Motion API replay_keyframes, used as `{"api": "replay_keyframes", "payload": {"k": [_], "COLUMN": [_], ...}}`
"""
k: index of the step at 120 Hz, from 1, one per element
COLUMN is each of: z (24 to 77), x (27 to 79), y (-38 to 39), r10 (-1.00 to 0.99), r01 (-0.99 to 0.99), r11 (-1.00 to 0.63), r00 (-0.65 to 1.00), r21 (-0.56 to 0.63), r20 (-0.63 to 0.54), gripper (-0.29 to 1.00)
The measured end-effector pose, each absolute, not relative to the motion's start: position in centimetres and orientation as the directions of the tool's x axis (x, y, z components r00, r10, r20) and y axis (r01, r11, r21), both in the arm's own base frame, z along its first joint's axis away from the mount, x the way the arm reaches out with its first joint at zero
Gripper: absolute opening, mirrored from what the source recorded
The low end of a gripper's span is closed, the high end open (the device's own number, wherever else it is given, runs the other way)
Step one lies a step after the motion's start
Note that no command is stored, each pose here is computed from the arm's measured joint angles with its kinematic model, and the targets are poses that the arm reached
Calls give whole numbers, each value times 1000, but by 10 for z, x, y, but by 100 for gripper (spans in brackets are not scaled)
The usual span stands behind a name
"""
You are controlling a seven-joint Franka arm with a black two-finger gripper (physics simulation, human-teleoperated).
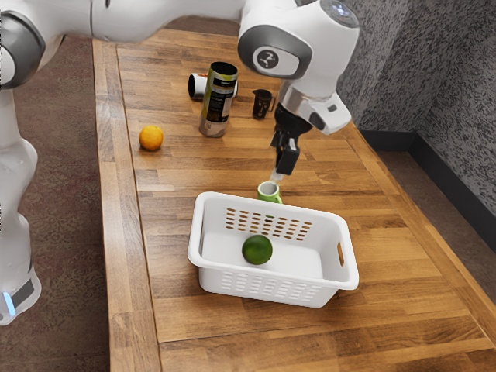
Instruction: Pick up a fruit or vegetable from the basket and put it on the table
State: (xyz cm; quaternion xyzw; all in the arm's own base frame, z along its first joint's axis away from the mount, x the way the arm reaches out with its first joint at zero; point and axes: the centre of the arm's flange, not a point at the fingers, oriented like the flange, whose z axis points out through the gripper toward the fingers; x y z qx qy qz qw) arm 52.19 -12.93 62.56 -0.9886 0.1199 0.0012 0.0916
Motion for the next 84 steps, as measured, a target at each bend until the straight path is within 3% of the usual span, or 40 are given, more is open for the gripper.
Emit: {"api": "replay_keyframes", "payload": {"k": [19,55,84], "z": [622,622,599], "x": [529,524,515], "y": [-100,-139,-156], "r10": [-150,-112,125], "r01": [-148,-105,124], "r11": [-974,-981,-991], "r00": [989,993,992], "r21": [-169,-162,-46], "r20": [2,39,-17], "gripper": [70,70,70]}}
